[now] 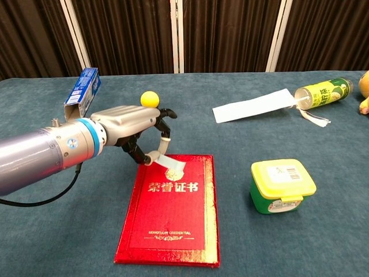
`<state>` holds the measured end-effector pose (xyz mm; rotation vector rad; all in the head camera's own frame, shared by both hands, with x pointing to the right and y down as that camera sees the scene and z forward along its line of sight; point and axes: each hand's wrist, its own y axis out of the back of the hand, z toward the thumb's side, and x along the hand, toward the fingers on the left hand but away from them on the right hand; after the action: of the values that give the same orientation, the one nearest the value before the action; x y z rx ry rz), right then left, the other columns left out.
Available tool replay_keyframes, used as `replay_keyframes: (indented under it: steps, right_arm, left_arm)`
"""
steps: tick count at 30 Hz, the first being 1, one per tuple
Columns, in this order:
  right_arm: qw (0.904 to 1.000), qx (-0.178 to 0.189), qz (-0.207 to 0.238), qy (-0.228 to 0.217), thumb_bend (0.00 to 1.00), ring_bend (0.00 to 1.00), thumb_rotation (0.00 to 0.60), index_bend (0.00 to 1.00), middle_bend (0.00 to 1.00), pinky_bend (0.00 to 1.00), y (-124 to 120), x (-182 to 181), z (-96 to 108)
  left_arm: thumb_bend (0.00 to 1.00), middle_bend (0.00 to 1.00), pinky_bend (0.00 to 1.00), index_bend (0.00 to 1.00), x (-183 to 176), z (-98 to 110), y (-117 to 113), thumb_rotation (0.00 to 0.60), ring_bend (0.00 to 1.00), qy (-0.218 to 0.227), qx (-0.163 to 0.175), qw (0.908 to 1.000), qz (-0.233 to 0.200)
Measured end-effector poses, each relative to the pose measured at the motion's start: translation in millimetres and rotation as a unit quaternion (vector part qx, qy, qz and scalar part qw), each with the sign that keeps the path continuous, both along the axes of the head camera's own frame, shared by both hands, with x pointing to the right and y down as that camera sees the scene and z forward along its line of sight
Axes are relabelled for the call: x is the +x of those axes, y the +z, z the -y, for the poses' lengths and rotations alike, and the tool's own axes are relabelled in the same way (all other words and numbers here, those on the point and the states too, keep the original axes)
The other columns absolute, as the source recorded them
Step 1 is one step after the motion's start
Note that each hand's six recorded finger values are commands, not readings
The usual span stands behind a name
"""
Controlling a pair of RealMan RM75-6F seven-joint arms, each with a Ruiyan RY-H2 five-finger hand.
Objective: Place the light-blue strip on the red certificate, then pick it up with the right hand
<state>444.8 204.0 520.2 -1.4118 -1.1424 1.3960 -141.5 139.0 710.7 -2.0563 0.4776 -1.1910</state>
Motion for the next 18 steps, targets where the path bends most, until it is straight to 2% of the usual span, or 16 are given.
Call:
replay_keyframes:
  steps: [3,4,7,11,13,18]
  right_arm:
    - [1.0,0.0,0.001,0.0,0.0,0.0,0.6,0.12,0.0,0.0,0,0,0]
    - [1.0,0.0,0.001,0.0,0.0,0.0,0.6,0.12,0.0,0.0,0,0,0]
    - [1.0,0.001,0.001,0.0,0.0,0.0,0.6,0.12,0.0,0.0,0,0,0]
    - [1.0,0.001,0.002,-0.001,0.0,0.0,0.6,0.12,0.0,0.0,-1,0,0]
    - [1.0,0.001,0.002,-0.001,0.0,0.0,0.6,0.12,0.0,0.0,-1,-1,0]
    - [1.0,0.0,0.002,-0.004,0.0,0.0,0.6,0.12,0.0,0.0,0,-3,-1]
  left_arm:
    - [0.36,0.0,0.0,0.53,0,-4,-1,0.6,0.0,0.004,-0.006,1.0,0.0]
    - [0.28,0.0,0.0,0.51,-1,-5,-2,0.6,0.0,0.006,-0.008,0.9999,0.0]
    - [0.14,0.0,0.0,0.47,-4,-7,-5,0.6,0.0,0.009,-0.013,0.9999,0.001]
    - [0.05,0.0,0.0,0.44,-9,-10,-13,0.6,0.0,0.012,-0.022,0.9997,-0.004]
    - [0.01,0.0,0.0,0.4,-13,-12,-18,0.6,0.0,0.013,-0.027,0.9995,-0.007]
    - [0.0,0.0,0.0,0.34,-25,-19,-28,0.6,0.0,0.019,-0.041,0.9989,-0.01]
